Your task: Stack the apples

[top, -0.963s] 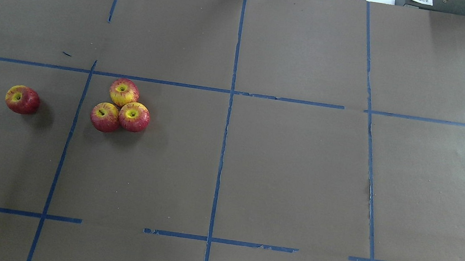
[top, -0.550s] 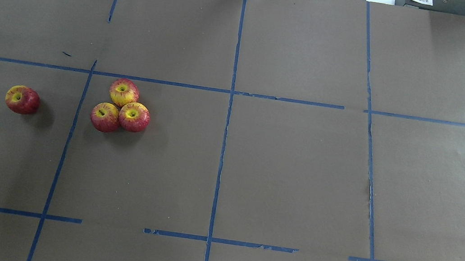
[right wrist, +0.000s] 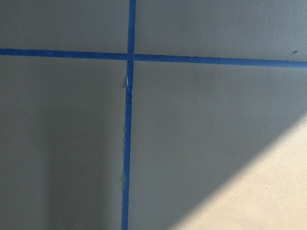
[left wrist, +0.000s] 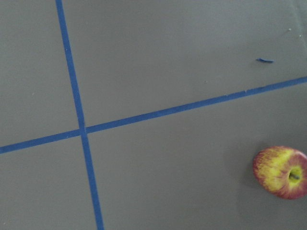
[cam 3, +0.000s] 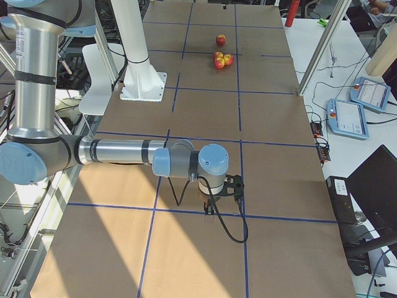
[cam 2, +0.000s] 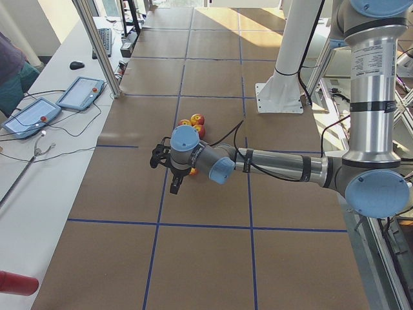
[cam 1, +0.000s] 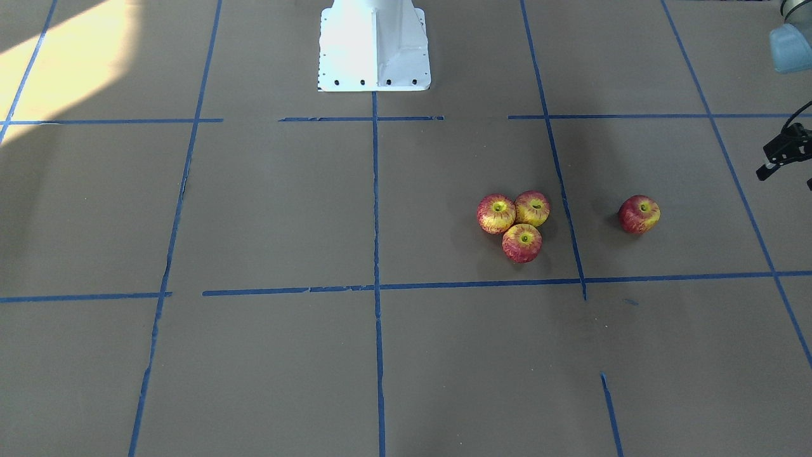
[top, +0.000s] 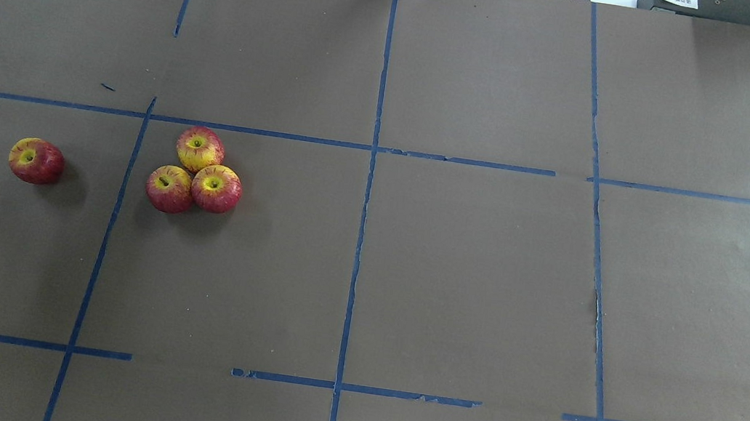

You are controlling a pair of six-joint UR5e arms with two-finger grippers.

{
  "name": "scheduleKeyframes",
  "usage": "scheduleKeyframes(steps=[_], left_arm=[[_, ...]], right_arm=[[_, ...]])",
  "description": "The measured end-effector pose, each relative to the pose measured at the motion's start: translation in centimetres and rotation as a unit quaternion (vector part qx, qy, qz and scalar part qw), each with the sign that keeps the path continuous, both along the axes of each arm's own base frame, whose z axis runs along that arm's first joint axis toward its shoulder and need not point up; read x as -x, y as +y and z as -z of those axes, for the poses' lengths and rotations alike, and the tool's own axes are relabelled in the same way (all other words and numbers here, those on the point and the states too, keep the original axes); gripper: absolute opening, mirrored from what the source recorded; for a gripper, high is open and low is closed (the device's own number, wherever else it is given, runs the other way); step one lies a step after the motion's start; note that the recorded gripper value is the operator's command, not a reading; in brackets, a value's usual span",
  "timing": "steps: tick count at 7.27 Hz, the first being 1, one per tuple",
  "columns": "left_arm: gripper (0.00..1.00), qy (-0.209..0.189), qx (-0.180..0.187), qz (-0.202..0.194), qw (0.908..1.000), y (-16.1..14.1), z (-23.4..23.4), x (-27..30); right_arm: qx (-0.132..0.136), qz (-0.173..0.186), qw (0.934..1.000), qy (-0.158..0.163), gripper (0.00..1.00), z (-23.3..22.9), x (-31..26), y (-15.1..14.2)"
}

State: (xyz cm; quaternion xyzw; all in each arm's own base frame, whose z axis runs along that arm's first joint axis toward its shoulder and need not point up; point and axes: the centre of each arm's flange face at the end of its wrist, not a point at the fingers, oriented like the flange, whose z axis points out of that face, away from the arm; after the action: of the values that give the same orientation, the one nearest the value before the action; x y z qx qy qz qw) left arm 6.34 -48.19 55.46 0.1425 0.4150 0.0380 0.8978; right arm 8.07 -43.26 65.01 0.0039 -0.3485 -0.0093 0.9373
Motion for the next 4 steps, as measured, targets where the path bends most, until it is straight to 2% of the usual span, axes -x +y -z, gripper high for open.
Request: scheduleKeyframes(steps=[2, 4], left_arm=[[1.00, -0.004, 0.006, 0.058, 0.9983, 0.3, 2.4, -6.9], [1.00, -0.007, 0.018, 0.078, 0.9968, 1.1, 3.5, -13.2]], right_arm=[[0.000, 0.000, 1.0000, 0.000, 1.00, 0.0, 0.0, 0.0], [0.000, 0.000, 1.0000, 0.000, 1.00, 0.0, 0.0, 0.0]])
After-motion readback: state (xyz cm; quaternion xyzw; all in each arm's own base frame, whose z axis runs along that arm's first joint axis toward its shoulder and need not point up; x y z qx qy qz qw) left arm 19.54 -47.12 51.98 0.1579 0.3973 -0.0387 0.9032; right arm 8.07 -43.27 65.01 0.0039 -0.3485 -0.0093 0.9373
